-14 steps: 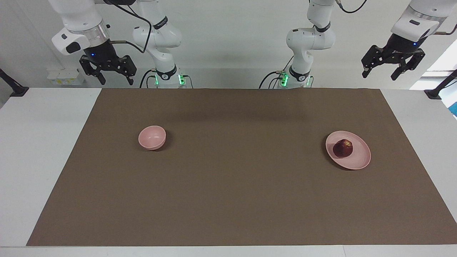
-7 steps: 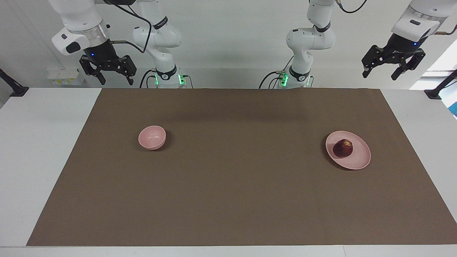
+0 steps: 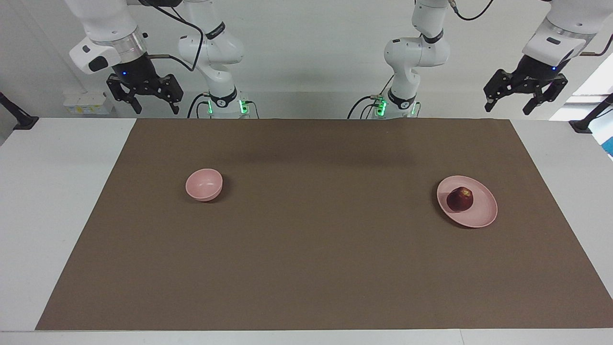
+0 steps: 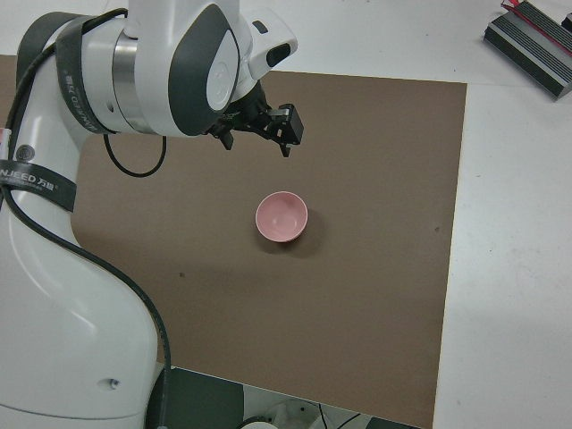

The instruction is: Move apple from plate to bowl

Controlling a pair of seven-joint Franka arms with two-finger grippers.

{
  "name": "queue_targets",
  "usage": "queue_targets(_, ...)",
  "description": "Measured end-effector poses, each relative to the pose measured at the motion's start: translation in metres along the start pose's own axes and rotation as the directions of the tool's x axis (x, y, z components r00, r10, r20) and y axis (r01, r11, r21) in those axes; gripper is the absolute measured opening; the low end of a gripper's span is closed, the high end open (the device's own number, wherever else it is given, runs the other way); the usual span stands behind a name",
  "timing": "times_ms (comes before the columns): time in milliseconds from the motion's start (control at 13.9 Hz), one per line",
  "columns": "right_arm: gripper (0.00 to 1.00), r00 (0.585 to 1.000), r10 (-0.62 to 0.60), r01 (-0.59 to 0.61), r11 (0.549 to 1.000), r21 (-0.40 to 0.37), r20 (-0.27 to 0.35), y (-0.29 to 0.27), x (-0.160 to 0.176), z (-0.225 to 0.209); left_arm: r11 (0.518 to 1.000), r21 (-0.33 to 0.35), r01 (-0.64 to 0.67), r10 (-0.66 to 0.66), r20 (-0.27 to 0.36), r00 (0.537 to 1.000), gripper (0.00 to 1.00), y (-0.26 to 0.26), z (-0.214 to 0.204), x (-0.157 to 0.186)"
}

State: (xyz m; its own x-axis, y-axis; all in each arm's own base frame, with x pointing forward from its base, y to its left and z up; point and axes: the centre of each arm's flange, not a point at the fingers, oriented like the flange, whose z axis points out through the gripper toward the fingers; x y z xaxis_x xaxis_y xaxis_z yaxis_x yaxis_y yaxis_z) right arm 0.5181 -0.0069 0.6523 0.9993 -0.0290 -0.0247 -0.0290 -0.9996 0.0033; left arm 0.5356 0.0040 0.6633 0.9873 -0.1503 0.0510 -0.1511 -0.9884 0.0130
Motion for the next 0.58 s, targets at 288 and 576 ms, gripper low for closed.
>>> queue_targets(288, 1.0, 1.0, 0.0, 0.0, 1.0, 0.0, 0.0, 0.0, 0.0, 0.0, 1.0, 0.002, 0.026, -0.026, 0.003, 1.0, 1.0, -0.017, 0.089, 0.013)
queue_targets(576, 1.0, 1.0, 0.0, 0.0, 1.0, 0.0, 0.0, 0.0, 0.0, 0.0, 0.999, 0.013, 0.049, -0.048, -0.045, 0.998, 1.0, -0.031, 0.165, 0.014)
